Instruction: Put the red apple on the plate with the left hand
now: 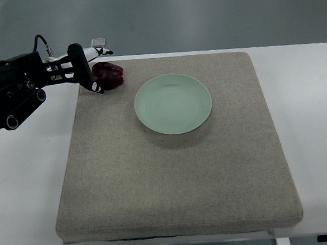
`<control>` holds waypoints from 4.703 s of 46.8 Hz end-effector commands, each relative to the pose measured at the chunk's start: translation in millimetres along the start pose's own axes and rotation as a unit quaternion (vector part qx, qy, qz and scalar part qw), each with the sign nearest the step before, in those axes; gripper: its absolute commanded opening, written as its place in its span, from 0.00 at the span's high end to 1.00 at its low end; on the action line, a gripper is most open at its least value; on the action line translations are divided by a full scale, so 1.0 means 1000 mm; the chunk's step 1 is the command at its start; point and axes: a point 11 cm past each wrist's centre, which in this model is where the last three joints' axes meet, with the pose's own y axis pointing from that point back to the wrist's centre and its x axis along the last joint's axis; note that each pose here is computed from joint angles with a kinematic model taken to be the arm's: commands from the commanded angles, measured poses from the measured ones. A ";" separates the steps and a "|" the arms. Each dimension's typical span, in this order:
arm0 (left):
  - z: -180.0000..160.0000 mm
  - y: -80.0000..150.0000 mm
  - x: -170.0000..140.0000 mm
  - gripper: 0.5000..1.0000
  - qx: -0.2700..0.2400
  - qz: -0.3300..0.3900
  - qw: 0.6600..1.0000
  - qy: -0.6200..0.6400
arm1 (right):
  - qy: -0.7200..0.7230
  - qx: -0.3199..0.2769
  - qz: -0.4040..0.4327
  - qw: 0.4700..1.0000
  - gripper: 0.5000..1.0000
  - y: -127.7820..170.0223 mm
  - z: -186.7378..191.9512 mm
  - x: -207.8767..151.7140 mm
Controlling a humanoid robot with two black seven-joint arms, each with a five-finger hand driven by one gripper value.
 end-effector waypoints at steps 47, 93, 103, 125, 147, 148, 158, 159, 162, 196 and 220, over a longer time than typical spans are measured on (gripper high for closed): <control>0.008 -0.002 0.002 1.00 -0.010 -0.003 1.000 -0.004 | 0.000 0.000 0.000 1.000 0.14 0.000 0.000 0.000; 0.100 0.086 0.126 1.00 -0.169 -0.041 0.985 -0.012 | 0.000 0.000 0.000 1.000 0.14 0.000 0.000 0.000; 0.132 0.057 0.090 1.00 -0.195 -0.057 0.979 -0.018 | 0.000 0.000 0.000 1.000 0.14 0.000 0.000 0.000; 0.131 0.004 -0.004 1.00 -0.174 -0.054 0.983 -0.004 | 0.000 0.000 0.000 1.000 0.14 0.000 0.000 0.000; 0.139 -0.001 -0.032 1.00 -0.182 -0.075 0.980 0.011 | 0.000 0.000 0.000 1.000 0.14 0.000 0.000 0.000; 0.139 -0.001 -0.032 1.00 -0.182 -0.076 0.980 0.011 | 0.000 0.000 0.000 1.000 0.14 0.000 0.000 0.000; 0.136 -0.002 -0.041 0.70 -0.178 -0.085 0.980 0.008 | 0.000 0.000 0.000 1.000 0.14 0.000 0.000 0.000; 0.136 -0.001 -0.043 0.70 -0.178 -0.088 0.980 0.009 | 0.000 0.000 0.000 1.000 0.14 0.000 0.000 0.000; 0.133 -0.001 -0.049 0.69 -0.176 -0.092 0.980 0.012 | 0.000 0.000 0.000 1.000 0.14 0.000 0.000 0.000; 0.134 0.001 -0.026 0.01 -0.181 -0.073 0.979 0.064 | 0.000 0.000 0.000 1.000 0.14 0.000 0.000 0.000; 0.054 0.012 0.053 0.00 -0.136 0.022 0.905 0.404 | 0.000 0.000 0.000 1.000 0.14 0.000 0.000 0.000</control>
